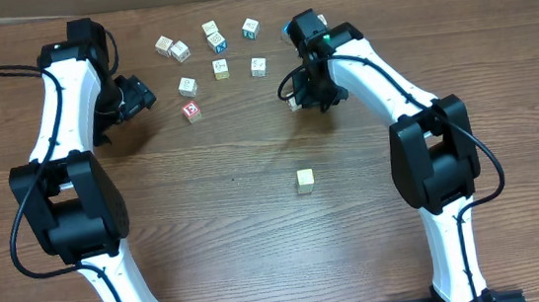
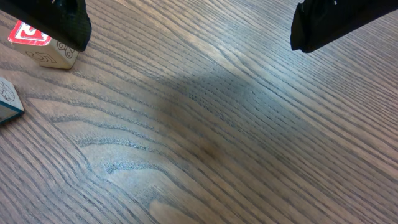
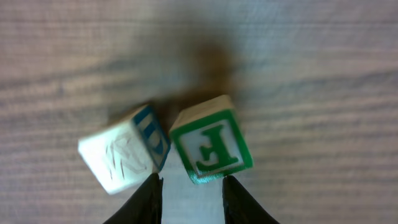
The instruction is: Form a tower
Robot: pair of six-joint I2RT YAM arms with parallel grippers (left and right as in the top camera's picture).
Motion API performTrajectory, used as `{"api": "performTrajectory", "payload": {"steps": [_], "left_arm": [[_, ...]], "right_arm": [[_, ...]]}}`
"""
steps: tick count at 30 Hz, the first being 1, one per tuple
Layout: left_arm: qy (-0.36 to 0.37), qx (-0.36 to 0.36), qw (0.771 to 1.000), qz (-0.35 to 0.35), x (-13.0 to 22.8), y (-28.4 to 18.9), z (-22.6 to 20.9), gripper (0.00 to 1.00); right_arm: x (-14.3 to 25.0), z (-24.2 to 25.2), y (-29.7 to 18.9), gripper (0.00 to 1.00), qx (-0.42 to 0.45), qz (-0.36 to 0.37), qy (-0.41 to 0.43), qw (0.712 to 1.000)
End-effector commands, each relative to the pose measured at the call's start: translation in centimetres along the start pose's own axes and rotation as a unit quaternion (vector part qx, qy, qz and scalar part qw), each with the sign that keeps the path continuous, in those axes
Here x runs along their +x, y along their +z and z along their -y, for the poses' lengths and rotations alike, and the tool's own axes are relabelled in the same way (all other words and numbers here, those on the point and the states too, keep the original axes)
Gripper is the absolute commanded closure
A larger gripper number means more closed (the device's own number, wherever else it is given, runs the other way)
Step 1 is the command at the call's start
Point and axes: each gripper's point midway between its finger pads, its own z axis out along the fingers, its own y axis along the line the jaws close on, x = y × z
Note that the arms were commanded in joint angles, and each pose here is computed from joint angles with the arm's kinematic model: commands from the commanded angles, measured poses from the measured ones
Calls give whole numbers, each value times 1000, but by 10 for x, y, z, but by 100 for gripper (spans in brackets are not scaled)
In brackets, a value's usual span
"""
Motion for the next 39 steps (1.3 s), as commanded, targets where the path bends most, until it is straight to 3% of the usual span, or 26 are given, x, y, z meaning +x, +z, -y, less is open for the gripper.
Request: {"api": "performTrajectory", "payload": {"steps": [1, 5, 9, 22, 39], "left_arm": [[8, 8, 1000, 20, -5, -16, 2, 0], [8, 8, 1000, 20, -5, -16, 2, 1], [8, 8, 1000, 20, -5, -16, 2, 1], [8, 8, 1000, 20, -5, -16, 2, 0], [8, 8, 1000, 20, -5, -16, 2, 0]], "right_arm": [[-6, 8, 5, 71, 7, 11, 11, 1000], [-4, 6, 9, 69, -6, 6, 22, 1000], [-1, 4, 11, 61, -14, 2, 22, 1000], [18, -26, 9, 61, -77, -39, 12, 996], [-14, -49, 7, 49, -90, 41, -23, 995]]}}
